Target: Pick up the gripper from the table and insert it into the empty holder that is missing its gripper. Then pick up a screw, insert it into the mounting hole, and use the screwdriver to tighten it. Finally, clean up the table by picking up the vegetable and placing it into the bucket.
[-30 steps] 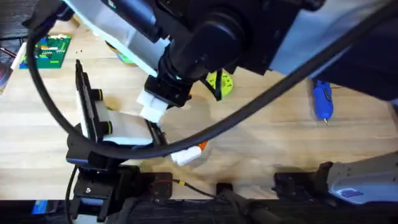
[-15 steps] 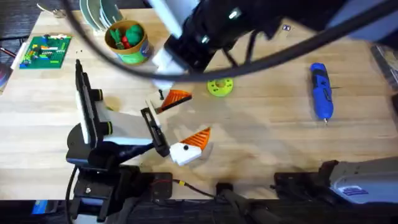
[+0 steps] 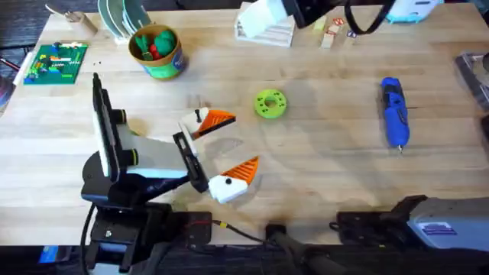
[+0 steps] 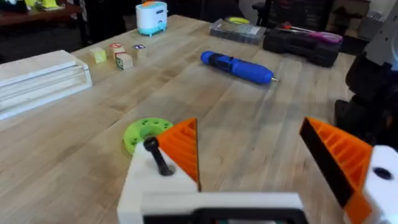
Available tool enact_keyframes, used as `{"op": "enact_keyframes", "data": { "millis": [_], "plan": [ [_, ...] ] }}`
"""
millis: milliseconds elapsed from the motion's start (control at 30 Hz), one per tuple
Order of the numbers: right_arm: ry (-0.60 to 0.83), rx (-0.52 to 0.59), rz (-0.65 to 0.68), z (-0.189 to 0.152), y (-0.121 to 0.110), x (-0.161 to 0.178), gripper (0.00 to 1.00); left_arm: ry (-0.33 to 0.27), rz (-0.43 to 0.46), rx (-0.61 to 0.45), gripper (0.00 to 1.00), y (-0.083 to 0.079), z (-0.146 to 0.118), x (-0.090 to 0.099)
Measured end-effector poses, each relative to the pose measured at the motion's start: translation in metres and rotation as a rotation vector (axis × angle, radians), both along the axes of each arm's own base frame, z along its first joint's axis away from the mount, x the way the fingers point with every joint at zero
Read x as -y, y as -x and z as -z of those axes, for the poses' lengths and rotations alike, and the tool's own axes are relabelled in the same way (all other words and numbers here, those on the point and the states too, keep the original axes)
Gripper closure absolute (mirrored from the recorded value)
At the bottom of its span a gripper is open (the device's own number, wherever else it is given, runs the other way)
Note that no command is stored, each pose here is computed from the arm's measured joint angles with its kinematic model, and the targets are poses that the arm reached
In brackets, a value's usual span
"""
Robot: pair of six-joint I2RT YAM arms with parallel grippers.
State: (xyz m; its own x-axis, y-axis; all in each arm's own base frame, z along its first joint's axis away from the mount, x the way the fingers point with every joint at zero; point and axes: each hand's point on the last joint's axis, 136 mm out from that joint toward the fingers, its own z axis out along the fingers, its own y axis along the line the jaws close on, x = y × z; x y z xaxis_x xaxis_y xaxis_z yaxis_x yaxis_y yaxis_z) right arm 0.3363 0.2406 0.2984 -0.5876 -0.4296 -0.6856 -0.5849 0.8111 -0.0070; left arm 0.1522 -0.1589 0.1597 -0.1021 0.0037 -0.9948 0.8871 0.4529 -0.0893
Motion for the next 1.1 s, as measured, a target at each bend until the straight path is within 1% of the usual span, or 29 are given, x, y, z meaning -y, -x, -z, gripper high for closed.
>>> {"op": "enact_keyframes", "data": {
  "millis": [167, 233, 300, 333, 400, 500, 533, 600, 667, 800, 833, 867, 967, 1100],
  "plan": [
    [-0.005, -0.003, 0.020, 0.000, -0.003, 0.005, 0.049, 0.000, 0.000, -0.001, 0.016, 0.000, 0.000, 0.000],
    [-0.005, -0.004, 0.021, 0.000, -0.003, 0.005, 0.049, 0.000, 0.000, 0.000, 0.065, 0.000, 0.000, 0.000],
    [-0.007, -0.005, 0.023, 0.000, -0.004, 0.005, 0.049, 0.000, 0.000, 0.000, 0.086, 0.000, 0.000, 0.000],
    [-0.008, -0.006, 0.027, 0.000, -0.004, 0.006, 0.047, 0.000, 0.000, 0.000, 0.121, 0.000, 0.000, 0.000],
    [-0.014, -0.011, 0.044, 0.000, -0.006, 0.009, 0.047, 0.000, 0.000, 0.001, 0.224, 0.000, 0.000, 0.000],
    [-0.024, -0.022, 0.094, 0.001, -0.013, 0.022, 0.047, 0.000, 0.000, 0.001, 0.358, 0.000, 0.000, 0.000],
    [-0.025, -0.027, 0.116, 0.001, -0.016, 0.028, 0.047, 0.000, 0.000, 0.000, 0.389, 0.000, 0.000, 0.000],
    [-0.028, -0.033, 0.155, 0.000, -0.020, 0.042, 0.047, 0.000, 0.000, 0.001, 0.480, 0.000, 0.000, 0.000],
    [-0.034, -0.028, 0.195, -0.005, -0.022, 0.058, 0.047, 0.000, 0.000, 0.001, 0.632, 0.000, 0.000, 0.000],
    [-0.060, 0.011, 0.285, -0.026, -0.021, 0.096, 0.047, -0.001, 0.000, 0.001, 0.871, 0.000, 0.000, 0.000],
    [-0.068, 0.025, 0.308, -0.032, -0.020, 0.106, 0.047, 0.000, 0.000, 0.001, 0.953, 0.000, 0.000, 0.000],
    [-0.076, 0.041, 0.335, -0.040, -0.017, 0.119, 0.047, -0.002, 0.000, 0.004, 0.982, 0.000, 0.000, 0.000],
    [-0.087, 0.071, 0.426, -0.056, -0.006, 0.156, 0.048, -0.002, 0.000, 0.004, 0.983, 0.000, 0.000, 0.000],
    [-0.075, 0.047, 0.575, -0.058, 0.016, 0.209, 0.047, -0.002, 0.000, 0.004, 0.984, 0.000, 0.000, 0.000]
  ]
}}
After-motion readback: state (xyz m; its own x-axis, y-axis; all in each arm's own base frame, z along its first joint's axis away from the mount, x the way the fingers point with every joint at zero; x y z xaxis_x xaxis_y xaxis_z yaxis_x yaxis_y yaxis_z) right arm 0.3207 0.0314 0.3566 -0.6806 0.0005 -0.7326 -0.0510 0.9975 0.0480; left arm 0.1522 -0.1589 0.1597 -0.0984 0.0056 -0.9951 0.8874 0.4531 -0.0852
